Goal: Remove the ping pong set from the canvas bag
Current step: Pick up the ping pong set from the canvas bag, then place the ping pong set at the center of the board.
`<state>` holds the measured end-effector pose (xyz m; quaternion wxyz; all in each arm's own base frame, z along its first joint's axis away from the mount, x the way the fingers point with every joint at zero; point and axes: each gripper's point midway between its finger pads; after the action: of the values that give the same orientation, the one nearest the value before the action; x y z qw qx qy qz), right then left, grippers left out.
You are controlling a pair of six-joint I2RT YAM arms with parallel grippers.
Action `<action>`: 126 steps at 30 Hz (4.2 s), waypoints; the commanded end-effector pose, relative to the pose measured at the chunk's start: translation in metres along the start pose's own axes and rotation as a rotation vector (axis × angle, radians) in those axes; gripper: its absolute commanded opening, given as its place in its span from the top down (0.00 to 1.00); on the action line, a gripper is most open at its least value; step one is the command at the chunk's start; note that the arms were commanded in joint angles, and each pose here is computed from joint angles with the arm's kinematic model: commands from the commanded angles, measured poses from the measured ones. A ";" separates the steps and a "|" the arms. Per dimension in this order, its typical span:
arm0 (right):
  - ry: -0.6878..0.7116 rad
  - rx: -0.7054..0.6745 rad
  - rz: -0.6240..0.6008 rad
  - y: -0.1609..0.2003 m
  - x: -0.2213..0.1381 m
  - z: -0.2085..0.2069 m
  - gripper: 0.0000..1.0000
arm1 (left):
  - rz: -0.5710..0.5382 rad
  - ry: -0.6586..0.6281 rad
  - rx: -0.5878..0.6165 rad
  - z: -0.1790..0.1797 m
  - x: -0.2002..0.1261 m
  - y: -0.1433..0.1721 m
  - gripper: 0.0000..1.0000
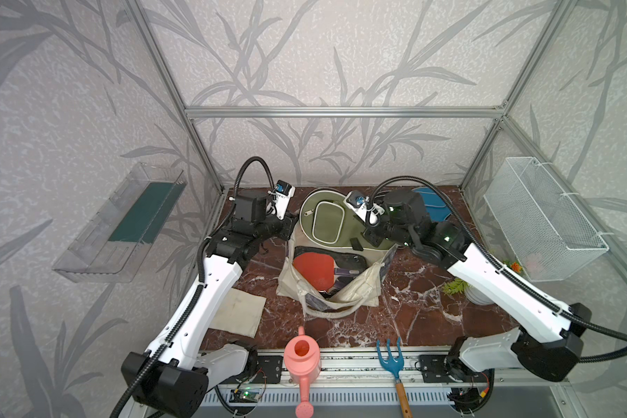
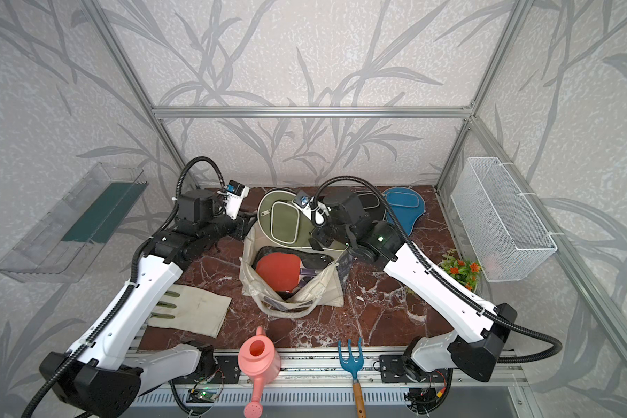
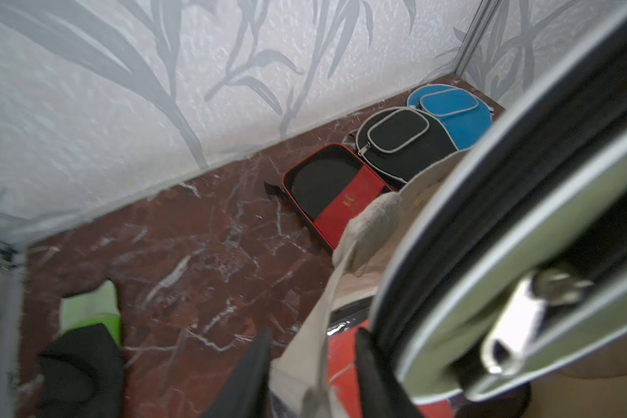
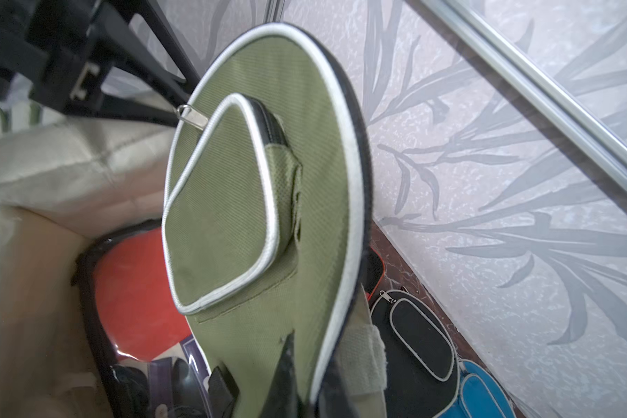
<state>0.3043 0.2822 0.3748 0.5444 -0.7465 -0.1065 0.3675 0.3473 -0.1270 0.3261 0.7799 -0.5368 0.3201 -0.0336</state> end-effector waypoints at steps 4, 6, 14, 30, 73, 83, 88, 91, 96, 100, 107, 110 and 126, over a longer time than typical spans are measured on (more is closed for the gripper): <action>-0.037 0.220 -0.064 -0.028 -0.037 -0.022 1.00 | -0.103 -0.152 0.040 0.026 -0.054 -0.045 0.08; -0.046 0.299 -0.084 -0.036 -0.040 -0.030 1.00 | -0.150 -0.089 0.027 0.015 -0.062 -0.057 0.05; -0.146 0.600 -0.219 -0.072 -0.041 -0.054 1.00 | -0.335 0.240 -0.121 -0.039 -0.053 -0.073 0.01; -0.433 0.889 -0.348 -0.100 -0.012 -0.036 1.00 | -0.512 0.434 -0.237 -0.062 -0.024 -0.108 0.01; -0.332 0.263 0.119 -0.006 0.004 0.051 0.01 | -0.063 -0.078 -0.072 0.098 0.007 -0.095 1.00; -0.349 0.282 0.255 0.033 0.058 0.076 0.01 | 0.168 -0.073 -0.097 0.111 0.084 -0.016 1.00; -0.332 0.294 0.291 0.053 0.063 0.076 0.01 | 0.272 -0.001 -0.150 0.103 0.118 0.026 1.00; -0.327 0.306 0.309 0.063 0.063 0.075 0.01 | 0.312 0.039 -0.198 0.093 0.134 0.051 1.00; -0.312 0.328 0.337 0.079 0.062 0.071 0.01 | 0.328 0.067 -0.243 0.082 0.147 0.080 1.00; -0.299 0.342 0.348 0.088 0.061 0.064 0.01 | 0.351 0.115 -0.275 0.075 0.160 0.100 1.00; -0.286 0.353 0.357 0.093 0.058 0.059 0.01 | 0.347 0.202 -0.330 0.063 0.181 0.123 1.00; -0.282 0.355 0.361 0.094 0.058 0.058 0.01 | 0.364 0.232 -0.356 0.059 0.188 0.135 1.00; -0.278 0.363 0.375 0.099 0.059 0.055 0.01 | 0.584 0.152 -0.422 0.069 0.218 0.210 0.77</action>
<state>0.2882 0.3240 0.2449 0.5643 -0.5880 0.0310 0.5786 0.4999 -0.0733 0.0712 0.6018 -0.5848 0.5088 0.1921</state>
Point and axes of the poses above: each gripper's point midway between its finger pads, its own x axis out along the fingers, its own z axis along the line the jaws close on, y = z × x, and after that the axes turned 13 degrees about x, right-handed
